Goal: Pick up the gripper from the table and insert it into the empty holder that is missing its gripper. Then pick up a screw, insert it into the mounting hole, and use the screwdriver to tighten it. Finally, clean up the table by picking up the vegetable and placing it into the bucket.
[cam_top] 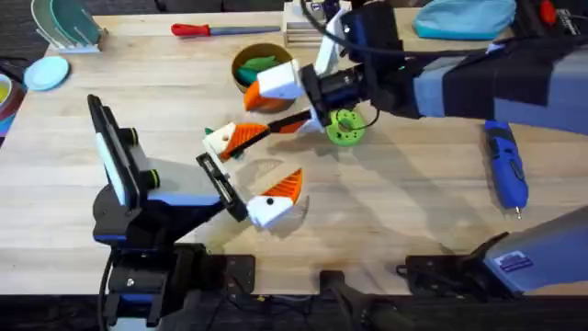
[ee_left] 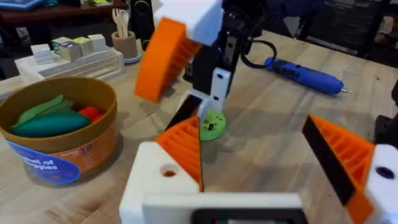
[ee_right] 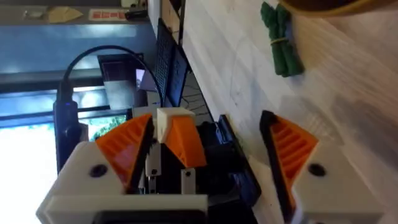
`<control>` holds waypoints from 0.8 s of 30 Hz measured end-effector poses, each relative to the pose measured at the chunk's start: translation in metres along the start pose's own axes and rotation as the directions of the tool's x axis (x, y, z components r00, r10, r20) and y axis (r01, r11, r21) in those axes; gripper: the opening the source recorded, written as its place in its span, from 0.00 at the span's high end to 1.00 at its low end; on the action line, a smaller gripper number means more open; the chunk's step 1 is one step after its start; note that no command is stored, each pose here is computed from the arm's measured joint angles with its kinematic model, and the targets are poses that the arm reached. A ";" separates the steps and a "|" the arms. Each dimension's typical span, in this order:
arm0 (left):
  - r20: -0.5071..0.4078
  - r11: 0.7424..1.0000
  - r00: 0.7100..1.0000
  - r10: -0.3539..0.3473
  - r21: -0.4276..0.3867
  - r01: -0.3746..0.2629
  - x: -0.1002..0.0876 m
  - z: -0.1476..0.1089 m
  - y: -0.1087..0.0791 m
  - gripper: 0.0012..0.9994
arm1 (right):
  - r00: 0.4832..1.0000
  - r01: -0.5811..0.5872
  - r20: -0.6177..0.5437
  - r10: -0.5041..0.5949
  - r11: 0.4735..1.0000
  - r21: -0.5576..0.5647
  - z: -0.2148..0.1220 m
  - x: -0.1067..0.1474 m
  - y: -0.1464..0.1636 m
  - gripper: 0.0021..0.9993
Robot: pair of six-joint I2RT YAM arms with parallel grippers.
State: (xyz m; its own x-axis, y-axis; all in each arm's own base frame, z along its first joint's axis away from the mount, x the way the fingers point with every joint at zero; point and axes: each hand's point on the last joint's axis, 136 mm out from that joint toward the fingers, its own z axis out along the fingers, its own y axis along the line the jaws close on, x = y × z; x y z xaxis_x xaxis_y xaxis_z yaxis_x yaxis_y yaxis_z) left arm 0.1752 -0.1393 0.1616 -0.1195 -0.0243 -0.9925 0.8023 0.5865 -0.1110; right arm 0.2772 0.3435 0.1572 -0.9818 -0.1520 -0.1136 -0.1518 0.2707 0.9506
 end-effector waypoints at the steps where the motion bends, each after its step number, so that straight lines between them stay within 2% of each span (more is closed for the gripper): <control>1: 0.000 1.000 1.000 0.000 0.001 0.000 0.000 0.000 0.000 0.01 | 1.000 0.000 0.012 0.000 1.000 0.001 -0.004 -0.004 -0.001 0.01; 8: 0.000 1.000 1.000 0.000 0.003 0.000 0.000 0.000 -0.001 0.01 | 0.997 0.005 0.082 -0.005 1.000 0.002 -0.032 -0.026 -0.011 0.01; 15: -0.001 1.000 1.000 0.000 0.005 0.000 0.000 0.000 -0.001 0.01 | 0.988 0.080 0.127 -0.083 0.996 0.031 -0.044 -0.037 -0.019 0.01; 20: -0.001 1.000 1.000 -0.001 0.005 0.001 0.000 0.000 -0.001 0.01 | 0.975 0.132 0.168 -0.148 0.986 0.107 -0.054 -0.042 -0.023 0.01; 24: -0.001 1.000 1.000 0.000 0.005 0.000 0.000 0.000 -0.001 0.01 | 0.972 0.135 0.160 -0.170 0.969 0.206 -0.066 -0.030 -0.028 0.01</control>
State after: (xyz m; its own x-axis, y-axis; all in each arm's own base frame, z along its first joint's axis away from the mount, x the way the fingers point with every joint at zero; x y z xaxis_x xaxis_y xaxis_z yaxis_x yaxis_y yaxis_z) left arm 0.1745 -0.1398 0.1615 -0.1201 -0.0239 -0.9925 0.8053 0.5822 -0.1115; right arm 0.3188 0.2779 0.1529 -0.9472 -0.0416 -0.3180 -0.3034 0.4374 0.8465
